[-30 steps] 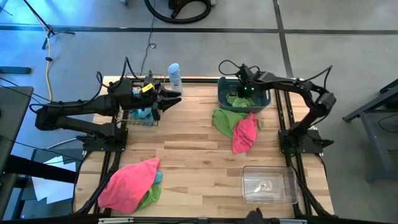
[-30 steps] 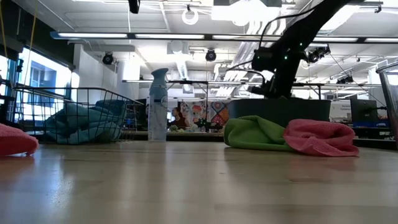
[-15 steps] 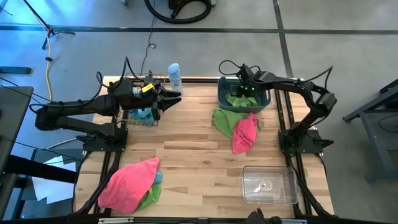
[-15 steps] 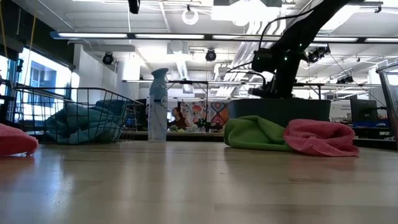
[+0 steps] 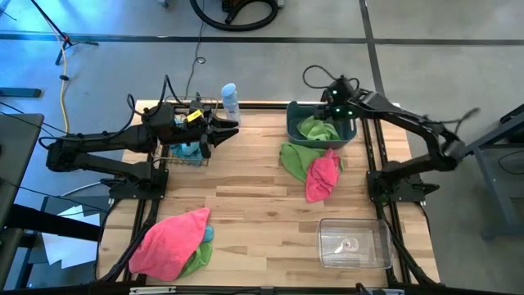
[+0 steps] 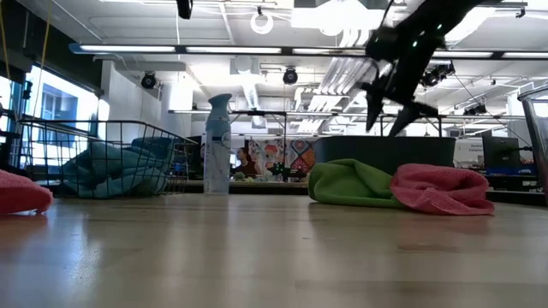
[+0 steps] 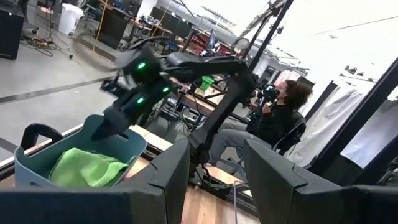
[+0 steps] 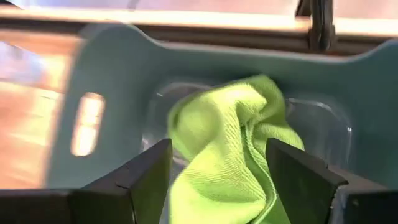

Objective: Sort microfiber towel by color & place in baskets
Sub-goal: Put the top pink towel into the transparent bin

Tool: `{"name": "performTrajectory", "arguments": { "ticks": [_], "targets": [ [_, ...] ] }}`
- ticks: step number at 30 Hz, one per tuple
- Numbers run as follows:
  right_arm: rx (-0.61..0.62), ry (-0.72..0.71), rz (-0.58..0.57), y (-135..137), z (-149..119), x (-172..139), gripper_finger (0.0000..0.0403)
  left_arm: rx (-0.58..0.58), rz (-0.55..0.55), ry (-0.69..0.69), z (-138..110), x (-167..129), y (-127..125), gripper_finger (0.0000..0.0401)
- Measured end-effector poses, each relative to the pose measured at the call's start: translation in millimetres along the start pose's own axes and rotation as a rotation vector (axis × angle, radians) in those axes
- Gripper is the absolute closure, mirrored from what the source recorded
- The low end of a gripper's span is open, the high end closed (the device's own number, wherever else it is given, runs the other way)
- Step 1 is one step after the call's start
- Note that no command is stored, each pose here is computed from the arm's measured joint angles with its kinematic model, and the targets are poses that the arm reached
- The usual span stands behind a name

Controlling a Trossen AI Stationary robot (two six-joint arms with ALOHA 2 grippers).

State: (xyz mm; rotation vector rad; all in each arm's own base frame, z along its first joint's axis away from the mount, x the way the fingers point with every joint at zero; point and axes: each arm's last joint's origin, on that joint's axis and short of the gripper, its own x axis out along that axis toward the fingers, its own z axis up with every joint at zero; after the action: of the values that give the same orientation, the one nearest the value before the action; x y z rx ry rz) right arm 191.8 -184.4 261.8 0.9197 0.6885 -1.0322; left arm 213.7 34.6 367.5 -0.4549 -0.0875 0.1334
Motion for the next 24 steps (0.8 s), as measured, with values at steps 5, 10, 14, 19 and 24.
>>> {"name": "performTrajectory", "arguments": {
  "ticks": [5, 10, 14, 19, 24],
  "targets": [
    [-0.073, -0.059, 0.157, 4.8, -6.7, -41.2, 0.0148, 0.0, 0.004, -0.001, 0.0, 0.0, 0.1, 0.0263],
    [-0.178, -0.065, 0.287, 14.4, -29.2, -77.2, 0.0148, 0.0, 0.023, -0.01, 0.2, 0.0, 0.6, 0.0263],
    [-0.256, -0.064, 0.33, 21.1, -51.2, -98.4, 0.0148, 0.0, 0.034, -0.016, 0.4, 0.0, 1.1, 0.0263],
    [-0.373, -0.025, 0.335, 22.8, -80.1, -117.6, 0.0148, 0.0, 0.041, -0.019, 0.5, 0.0, 1.2, 0.0263],
    [-0.45, 0.1, 0.239, 16.6, -108.9, -124.7, 0.0148, 0.0, 0.061, -0.03, 0.9, -0.1, 1.8, 0.0263]
  ]
}}
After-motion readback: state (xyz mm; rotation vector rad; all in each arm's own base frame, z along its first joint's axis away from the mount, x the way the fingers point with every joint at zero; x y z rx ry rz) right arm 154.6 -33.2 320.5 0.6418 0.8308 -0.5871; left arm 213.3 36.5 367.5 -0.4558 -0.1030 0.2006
